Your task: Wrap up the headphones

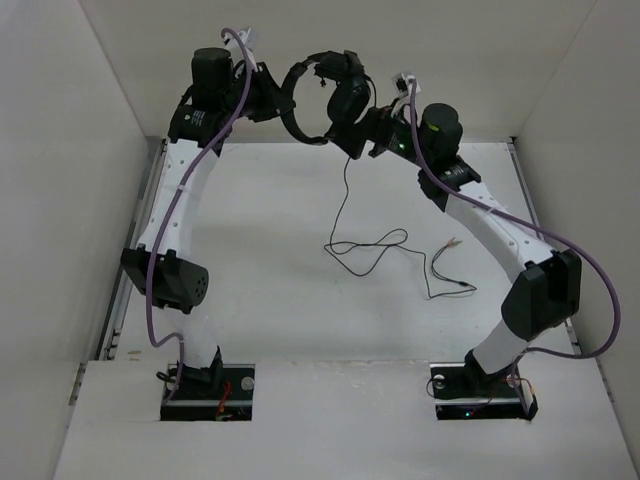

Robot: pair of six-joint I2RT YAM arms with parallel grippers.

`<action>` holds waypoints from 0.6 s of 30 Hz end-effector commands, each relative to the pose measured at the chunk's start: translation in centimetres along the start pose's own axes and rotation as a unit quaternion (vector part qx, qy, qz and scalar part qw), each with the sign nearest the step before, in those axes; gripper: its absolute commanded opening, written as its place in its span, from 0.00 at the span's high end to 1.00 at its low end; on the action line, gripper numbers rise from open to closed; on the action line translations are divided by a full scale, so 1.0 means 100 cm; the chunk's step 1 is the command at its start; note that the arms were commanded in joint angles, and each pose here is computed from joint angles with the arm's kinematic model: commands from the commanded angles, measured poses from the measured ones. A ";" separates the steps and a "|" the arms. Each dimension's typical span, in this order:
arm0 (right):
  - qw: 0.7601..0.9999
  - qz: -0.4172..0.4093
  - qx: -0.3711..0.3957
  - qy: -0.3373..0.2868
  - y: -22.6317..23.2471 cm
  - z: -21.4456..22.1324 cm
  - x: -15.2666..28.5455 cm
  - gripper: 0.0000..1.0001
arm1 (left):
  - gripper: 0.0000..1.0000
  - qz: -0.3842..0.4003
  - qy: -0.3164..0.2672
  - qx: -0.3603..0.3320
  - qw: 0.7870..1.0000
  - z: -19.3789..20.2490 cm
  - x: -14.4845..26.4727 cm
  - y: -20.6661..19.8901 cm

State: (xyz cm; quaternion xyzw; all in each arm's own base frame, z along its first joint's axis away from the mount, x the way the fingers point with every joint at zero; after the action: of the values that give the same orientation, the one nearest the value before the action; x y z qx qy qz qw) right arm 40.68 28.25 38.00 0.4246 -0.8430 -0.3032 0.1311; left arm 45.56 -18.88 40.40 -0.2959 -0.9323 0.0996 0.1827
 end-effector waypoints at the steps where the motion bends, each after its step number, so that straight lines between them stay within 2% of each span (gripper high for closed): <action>1: 0.997 -0.064 -0.010 -0.053 0.029 -0.032 -0.008 0.06 | 1.00 0.055 -0.051 0.016 0.997 -0.040 0.020 -0.026; 8: 0.995 -0.078 -0.061 -0.030 0.021 0.001 -0.016 0.13 | 1.00 0.092 -0.088 0.054 0.990 -0.068 0.033 -0.020; 18: 0.986 -0.117 -0.098 0.061 0.028 0.099 -0.015 0.31 | 1.00 0.100 -0.132 0.068 0.984 -0.099 0.055 -0.010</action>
State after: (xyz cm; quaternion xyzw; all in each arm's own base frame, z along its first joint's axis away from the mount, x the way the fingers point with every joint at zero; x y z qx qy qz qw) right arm 37.31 32.98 31.28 0.4698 -0.7715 -0.3768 0.2051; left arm 46.36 -15.66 45.64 -0.3217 -0.9131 0.2070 0.1414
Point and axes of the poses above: each gripper's point midway between its finger pads, its own x axis back along the fingers, its own y axis along the line the jaws close on, z = x × y, the point moved 2 cm from there along x, back along the fingers, and after that the axes turned 15 degrees about -x, right-handed, at the moved point
